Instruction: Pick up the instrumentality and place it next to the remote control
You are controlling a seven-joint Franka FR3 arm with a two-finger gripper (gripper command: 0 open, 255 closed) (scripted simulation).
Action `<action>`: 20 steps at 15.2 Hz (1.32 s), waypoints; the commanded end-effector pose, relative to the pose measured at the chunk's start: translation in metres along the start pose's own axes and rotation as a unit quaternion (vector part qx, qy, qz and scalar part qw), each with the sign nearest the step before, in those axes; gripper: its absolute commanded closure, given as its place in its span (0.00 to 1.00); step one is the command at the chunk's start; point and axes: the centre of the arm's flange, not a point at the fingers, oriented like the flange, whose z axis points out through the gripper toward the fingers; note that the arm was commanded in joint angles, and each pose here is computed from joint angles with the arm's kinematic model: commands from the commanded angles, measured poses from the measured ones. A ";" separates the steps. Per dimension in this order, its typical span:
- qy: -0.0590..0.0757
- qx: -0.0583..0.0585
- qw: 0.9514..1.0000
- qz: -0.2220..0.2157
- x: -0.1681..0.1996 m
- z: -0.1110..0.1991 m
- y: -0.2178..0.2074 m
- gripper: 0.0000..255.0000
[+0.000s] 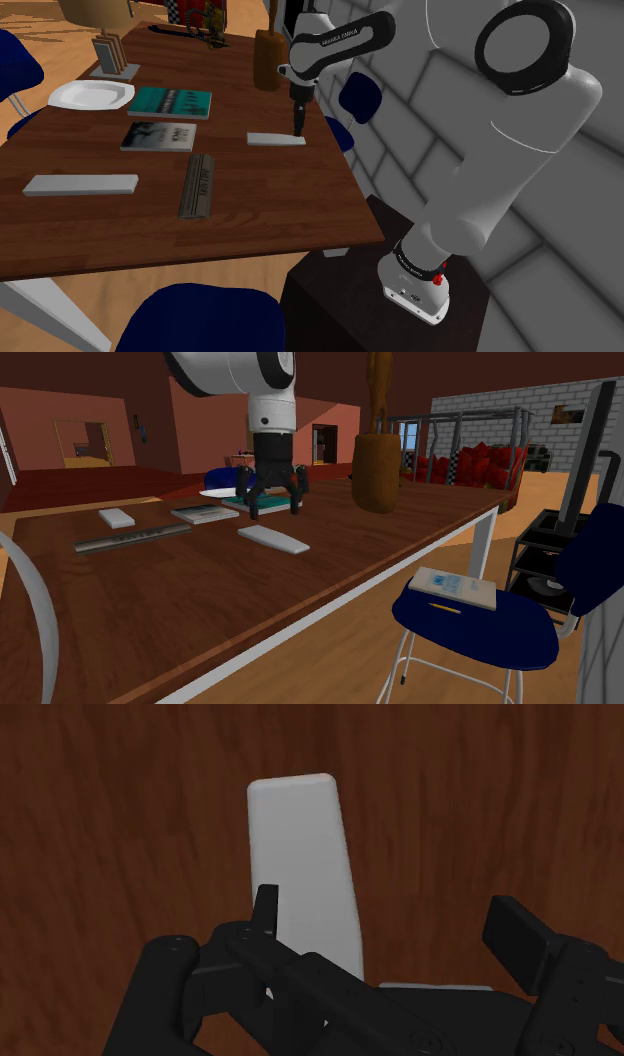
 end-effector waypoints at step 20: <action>0.015 -0.010 0.997 -0.080 0.054 0.068 0.022 0.00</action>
